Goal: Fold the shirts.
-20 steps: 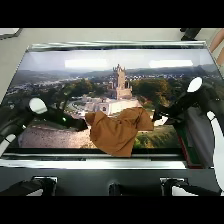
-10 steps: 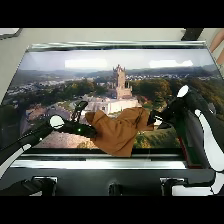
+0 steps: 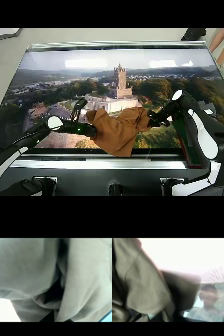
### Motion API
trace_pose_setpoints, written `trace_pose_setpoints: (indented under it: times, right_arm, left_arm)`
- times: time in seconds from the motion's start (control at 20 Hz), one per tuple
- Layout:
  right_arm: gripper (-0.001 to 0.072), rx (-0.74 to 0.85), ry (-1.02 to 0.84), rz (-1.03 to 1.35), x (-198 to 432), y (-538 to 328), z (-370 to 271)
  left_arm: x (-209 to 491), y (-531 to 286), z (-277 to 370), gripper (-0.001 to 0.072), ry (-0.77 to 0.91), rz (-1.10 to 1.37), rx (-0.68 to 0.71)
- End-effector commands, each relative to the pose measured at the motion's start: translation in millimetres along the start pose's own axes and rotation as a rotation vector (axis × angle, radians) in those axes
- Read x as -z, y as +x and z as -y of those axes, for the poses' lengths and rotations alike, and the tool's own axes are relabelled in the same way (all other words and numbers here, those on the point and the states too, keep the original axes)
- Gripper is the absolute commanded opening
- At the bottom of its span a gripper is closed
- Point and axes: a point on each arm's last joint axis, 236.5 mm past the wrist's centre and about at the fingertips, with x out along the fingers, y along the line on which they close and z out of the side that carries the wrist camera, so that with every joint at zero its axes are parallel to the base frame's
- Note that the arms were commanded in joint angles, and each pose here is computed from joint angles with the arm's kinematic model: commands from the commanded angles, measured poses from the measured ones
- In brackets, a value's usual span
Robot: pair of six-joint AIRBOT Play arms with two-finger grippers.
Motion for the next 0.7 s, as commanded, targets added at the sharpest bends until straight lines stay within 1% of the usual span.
trace_pose_setpoints:
  times: [0.0, 0.05, 0.15, 0.25, 0.35, 0.45, 0.5, 0.55, 0.65]
  right_arm:
    - [0.0037, -0.026, -0.019, 0.021, -6, -5, -8]
    - [0.0037, -0.031, -0.060, 0.071, -12, -19, -16]
    - [0.0037, -0.040, -0.152, 0.284, -36, -78, -39]
    - [0.0036, -0.059, -0.254, 0.600, -53, -177, -76]
    - [0.0037, -0.089, -0.364, 0.970, -36, -301, -121]
    - [0.0037, -0.090, -0.464, 1.345, 29, -424, -153]
    - [0.0037, -0.075, -0.489, 1.477, 63, -464, -157]
    - [0.0037, -0.085, -0.492, 1.595, 107, -498, -159]
    - [0.0037, -0.146, -0.499, 1.684, 170, -520, -163]
  left_arm:
    - [-7, -14, 2, 0.0025, 0.055, 0.030, -0.021]
    - [-12, -26, -2, 0.0024, 0.120, 0.033, -0.063]
    - [-50, -77, -9, 0.0024, 0.245, 0.131, -0.173]
    - [-117, -171, -3, 0.0024, 0.338, 0.384, -0.300]
    - [-172, -301, 26, 0.0024, 0.379, 0.716, -0.389]
    - [-188, -431, 61, 0.0024, 0.348, 1.033, -0.445]
    - [-182, -484, 74, 0.0025, 0.316, 1.160, -0.465]
    - [-172, -519, 82, 0.0025, 0.273, 1.245, -0.472]
    - [-150, -557, 91, 0.0024, 0.164, 1.357, -0.440]
